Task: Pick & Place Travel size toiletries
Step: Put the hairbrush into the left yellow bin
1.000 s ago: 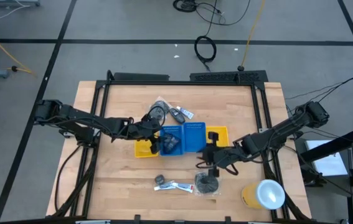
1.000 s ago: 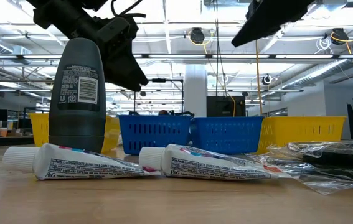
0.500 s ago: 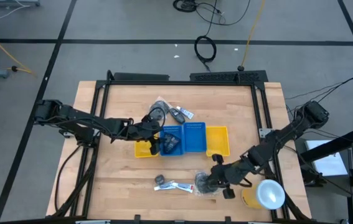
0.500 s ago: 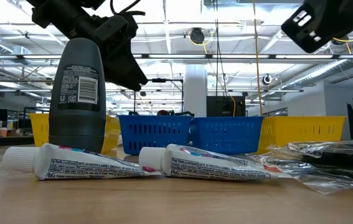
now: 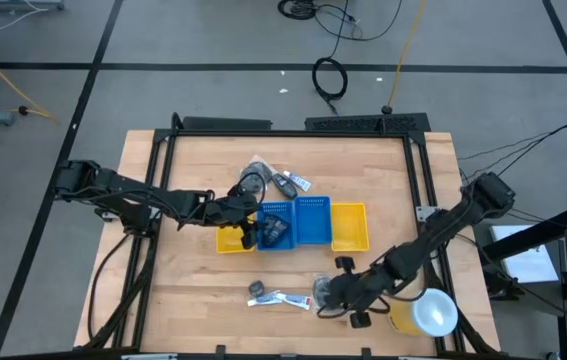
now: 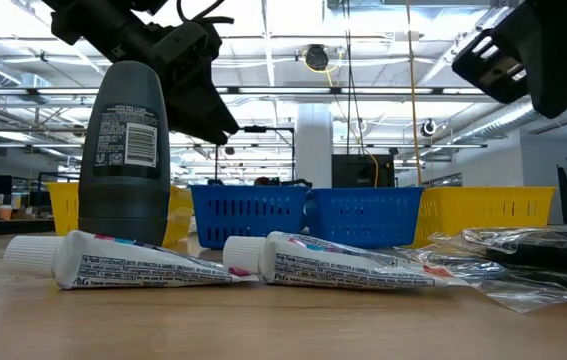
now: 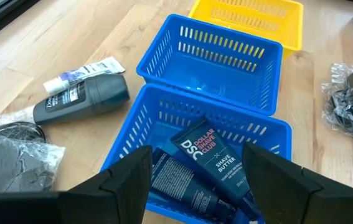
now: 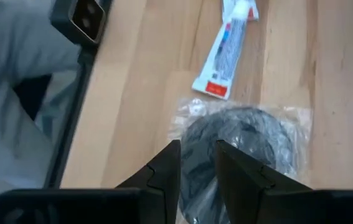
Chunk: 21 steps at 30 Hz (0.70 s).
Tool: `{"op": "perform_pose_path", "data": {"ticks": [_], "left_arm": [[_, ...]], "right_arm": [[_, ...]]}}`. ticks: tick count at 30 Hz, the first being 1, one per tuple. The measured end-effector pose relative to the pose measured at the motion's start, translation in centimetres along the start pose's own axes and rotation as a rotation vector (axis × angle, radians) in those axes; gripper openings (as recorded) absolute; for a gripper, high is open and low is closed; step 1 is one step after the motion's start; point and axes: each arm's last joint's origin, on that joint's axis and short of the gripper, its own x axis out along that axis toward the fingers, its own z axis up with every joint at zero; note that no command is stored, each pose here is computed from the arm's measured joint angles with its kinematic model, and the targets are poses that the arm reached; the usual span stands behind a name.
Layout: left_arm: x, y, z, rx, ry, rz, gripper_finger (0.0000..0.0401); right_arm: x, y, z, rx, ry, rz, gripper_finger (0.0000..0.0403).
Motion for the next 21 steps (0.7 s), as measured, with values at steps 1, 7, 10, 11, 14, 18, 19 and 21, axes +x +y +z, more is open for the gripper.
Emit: {"op": "perform_pose_path", "data": {"ticks": [1, 7, 10, 11, 14, 18, 19, 21], "left_arm": [[0.0, 0.0, 0.0, 0.0, -0.001, -0.001, 0.0246], [0.0, 0.0, 0.0, -0.001, -0.002, -0.001, 0.0246], [0.0, 0.0, 0.0, 0.0, -0.002, -0.001, 0.0246], [0.0, 0.0, 0.0, 0.001, -0.002, -0.001, 0.0246], [0.0, 0.0, 0.0, 0.004, -0.002, -0.001, 0.0246], [0.0, 0.0, 0.0, 0.008, -0.002, -0.001, 0.0246], [0.0, 0.0, 0.0, 0.008, -0.002, -0.001, 0.0246], [0.0, 0.0, 0.0, 0.008, -0.002, -0.001, 0.0246]], "right_arm": [[0.1, 0.1, 0.2, -0.001, 0.018, -0.009, 0.0091], [1.4, 0.6, 0.9, 0.038, 0.166, -0.017, 0.0091], [2.3, 0.3, 0.8, 0.091, 0.262, -0.015, 0.0091], [2.4, 0.3, 0.8, 0.097, 0.286, -0.012, 0.0091], [2.5, 0.3, 0.7, 0.093, 0.329, -0.025, 0.0091], [2.3, 0.0, 0.5, 0.105, 0.359, -0.044, 0.0091], [2.1, -0.1, 0.4, 0.109, 0.377, -0.055, 0.0091], [2.0, -0.2, 0.2, 0.128, 0.395, -0.071, 0.0091]]}}
